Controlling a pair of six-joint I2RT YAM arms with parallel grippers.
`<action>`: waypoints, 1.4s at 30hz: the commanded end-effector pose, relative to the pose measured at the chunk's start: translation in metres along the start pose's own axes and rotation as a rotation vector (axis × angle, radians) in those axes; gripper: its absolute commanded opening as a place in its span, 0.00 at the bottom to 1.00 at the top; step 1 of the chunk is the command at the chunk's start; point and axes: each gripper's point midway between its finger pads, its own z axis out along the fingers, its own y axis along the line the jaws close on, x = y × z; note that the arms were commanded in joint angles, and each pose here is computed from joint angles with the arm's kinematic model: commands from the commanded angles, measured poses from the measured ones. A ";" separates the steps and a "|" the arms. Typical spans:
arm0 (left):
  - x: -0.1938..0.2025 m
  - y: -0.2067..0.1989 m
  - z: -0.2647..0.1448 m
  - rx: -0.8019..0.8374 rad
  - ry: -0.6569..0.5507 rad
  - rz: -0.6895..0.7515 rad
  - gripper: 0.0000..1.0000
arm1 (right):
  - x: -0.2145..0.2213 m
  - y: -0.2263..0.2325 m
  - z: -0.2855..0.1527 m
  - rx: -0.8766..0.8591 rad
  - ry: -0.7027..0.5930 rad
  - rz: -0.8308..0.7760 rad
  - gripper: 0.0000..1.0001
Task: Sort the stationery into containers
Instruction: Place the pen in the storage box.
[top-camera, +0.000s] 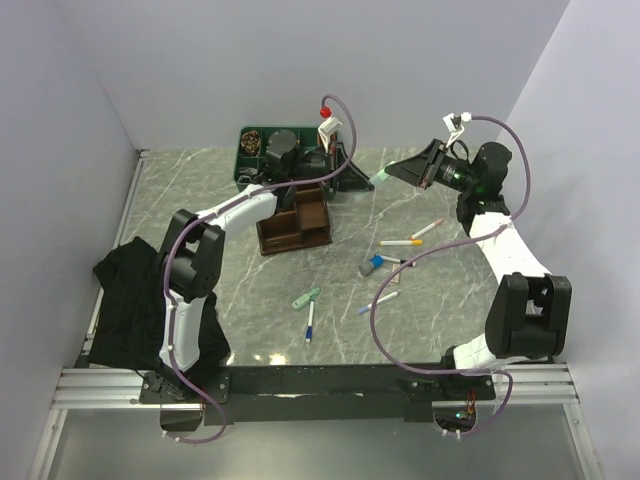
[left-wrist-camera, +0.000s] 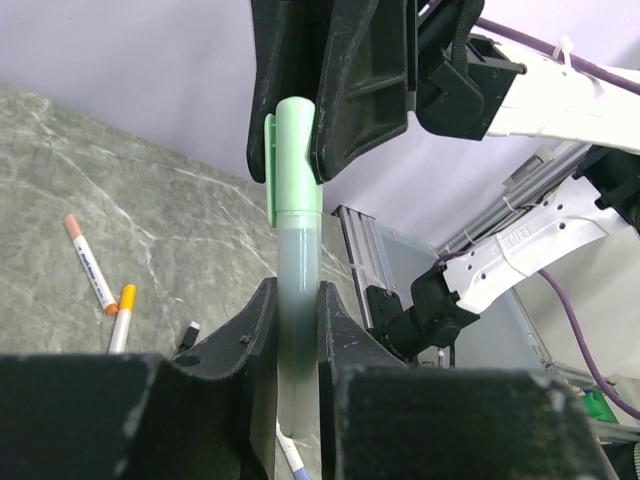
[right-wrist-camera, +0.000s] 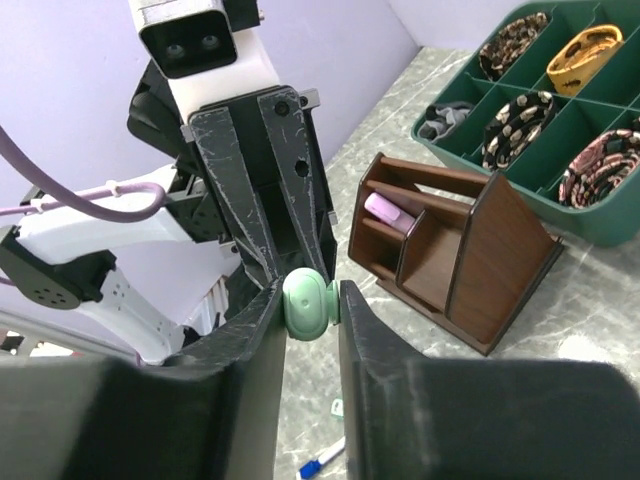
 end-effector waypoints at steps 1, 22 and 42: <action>-0.019 -0.029 0.005 0.055 0.000 0.095 0.01 | -0.025 0.018 0.008 -0.053 -0.047 -0.094 0.18; -0.091 0.060 -0.372 -1.685 -0.070 0.493 0.99 | 0.053 0.027 0.127 -0.023 0.411 -0.855 0.00; -0.040 -0.001 -0.437 -1.845 -0.137 0.491 0.99 | 0.133 -0.008 0.220 0.010 0.805 -1.299 0.00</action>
